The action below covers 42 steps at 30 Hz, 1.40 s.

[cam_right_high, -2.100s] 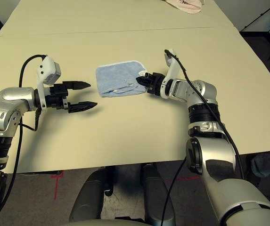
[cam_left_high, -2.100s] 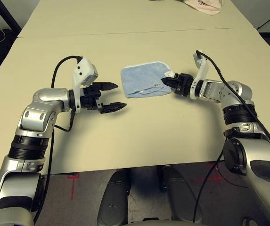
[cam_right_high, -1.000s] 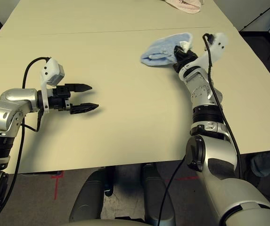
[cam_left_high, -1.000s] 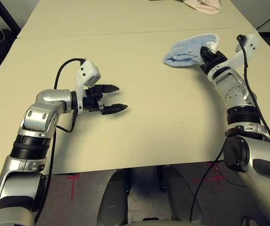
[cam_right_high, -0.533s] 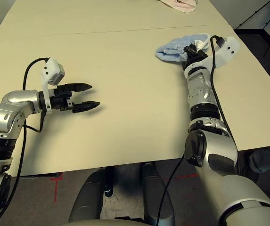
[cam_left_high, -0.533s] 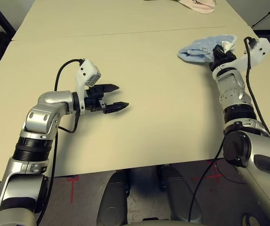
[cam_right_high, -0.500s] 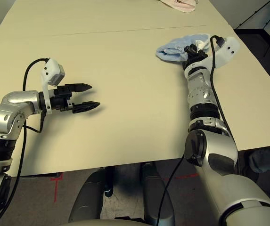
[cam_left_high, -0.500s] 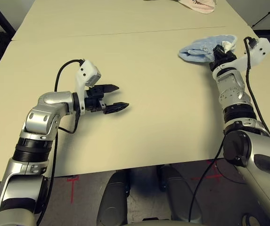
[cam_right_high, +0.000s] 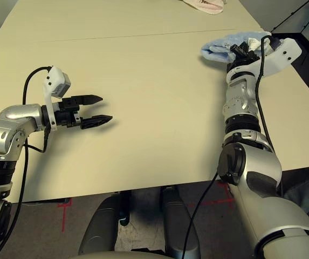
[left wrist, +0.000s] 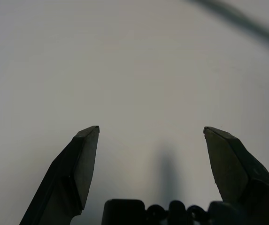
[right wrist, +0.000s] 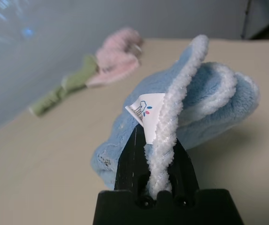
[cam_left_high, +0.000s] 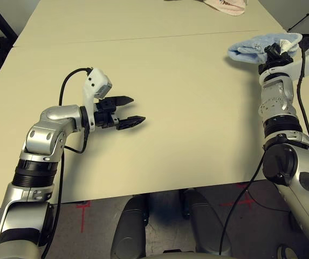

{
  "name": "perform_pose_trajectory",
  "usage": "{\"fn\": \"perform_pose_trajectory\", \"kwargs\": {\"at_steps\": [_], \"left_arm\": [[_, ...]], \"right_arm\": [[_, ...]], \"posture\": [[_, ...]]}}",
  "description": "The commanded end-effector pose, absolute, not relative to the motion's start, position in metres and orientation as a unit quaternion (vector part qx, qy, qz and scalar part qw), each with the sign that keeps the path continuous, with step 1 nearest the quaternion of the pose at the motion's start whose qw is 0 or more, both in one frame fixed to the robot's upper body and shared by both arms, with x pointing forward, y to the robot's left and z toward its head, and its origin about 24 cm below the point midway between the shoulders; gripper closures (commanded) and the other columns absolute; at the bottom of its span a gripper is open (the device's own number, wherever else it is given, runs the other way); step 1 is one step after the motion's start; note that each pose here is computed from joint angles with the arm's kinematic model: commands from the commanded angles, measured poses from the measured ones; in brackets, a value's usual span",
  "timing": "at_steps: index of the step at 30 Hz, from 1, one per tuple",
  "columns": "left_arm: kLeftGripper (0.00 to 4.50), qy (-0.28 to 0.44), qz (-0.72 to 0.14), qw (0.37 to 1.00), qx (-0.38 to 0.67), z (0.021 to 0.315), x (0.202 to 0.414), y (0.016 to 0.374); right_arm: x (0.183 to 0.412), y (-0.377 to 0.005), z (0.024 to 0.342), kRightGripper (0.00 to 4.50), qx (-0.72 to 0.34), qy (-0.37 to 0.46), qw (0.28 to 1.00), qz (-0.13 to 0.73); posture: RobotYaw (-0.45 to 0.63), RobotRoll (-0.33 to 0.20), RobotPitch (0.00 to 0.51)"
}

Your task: Fold the towel and set it aside.

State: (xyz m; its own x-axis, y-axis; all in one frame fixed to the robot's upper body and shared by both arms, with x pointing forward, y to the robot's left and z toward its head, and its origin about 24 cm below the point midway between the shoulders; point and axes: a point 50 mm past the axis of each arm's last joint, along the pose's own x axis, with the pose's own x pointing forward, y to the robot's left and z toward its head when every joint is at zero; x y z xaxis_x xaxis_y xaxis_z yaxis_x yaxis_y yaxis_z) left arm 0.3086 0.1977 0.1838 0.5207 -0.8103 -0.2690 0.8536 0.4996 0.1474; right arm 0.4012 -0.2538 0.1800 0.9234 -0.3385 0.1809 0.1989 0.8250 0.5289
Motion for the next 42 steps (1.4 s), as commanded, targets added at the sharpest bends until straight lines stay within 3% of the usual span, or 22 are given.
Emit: {"fn": "perform_pose_trajectory", "kwargs": {"at_steps": [1, 9, 20, 25, 32, 42], "left_arm": [[0.0, 0.084, -0.491, 0.856, 0.137, 0.183, 0.306, 0.195], [0.0, 0.085, -0.491, 0.856, 0.141, 0.185, 0.307, 0.196], [0.0, 0.082, -0.493, 0.855, 0.141, 0.184, 0.308, 0.194], [0.0, 0.081, -0.488, 0.858, 0.138, 0.184, 0.309, 0.194], [0.0, 0.084, -0.484, 0.86, 0.14, 0.184, 0.309, 0.199], [0.0, 0.076, -0.488, 0.857, 0.147, 0.187, 0.317, 0.197]], "right_arm": [[0.397, -0.254, 0.155, 4.48, 0.238, -0.062, 0.953, -0.178], [0.391, -0.245, 0.14, 4.48, 0.246, 0.0, 0.948, -0.201], [0.377, -0.257, 0.144, 4.48, 0.266, 0.008, 0.932, -0.245], [0.377, -0.253, 0.149, 2.85, 0.222, 0.011, 0.952, -0.213], [0.359, -0.266, 0.156, 0.18, 0.196, 0.034, 0.952, -0.234], [0.333, -0.258, 0.165, 0.03, 0.196, 0.054, 0.958, -0.201]], "posture": [[-0.01, 0.0, 0.212], [0.0, 0.0, 0.21], [-0.02, 0.0, 0.194], [-0.02, 0.0, 0.187], [-0.05, 0.0, 0.174], [-0.07, 0.0, 0.157]]}}
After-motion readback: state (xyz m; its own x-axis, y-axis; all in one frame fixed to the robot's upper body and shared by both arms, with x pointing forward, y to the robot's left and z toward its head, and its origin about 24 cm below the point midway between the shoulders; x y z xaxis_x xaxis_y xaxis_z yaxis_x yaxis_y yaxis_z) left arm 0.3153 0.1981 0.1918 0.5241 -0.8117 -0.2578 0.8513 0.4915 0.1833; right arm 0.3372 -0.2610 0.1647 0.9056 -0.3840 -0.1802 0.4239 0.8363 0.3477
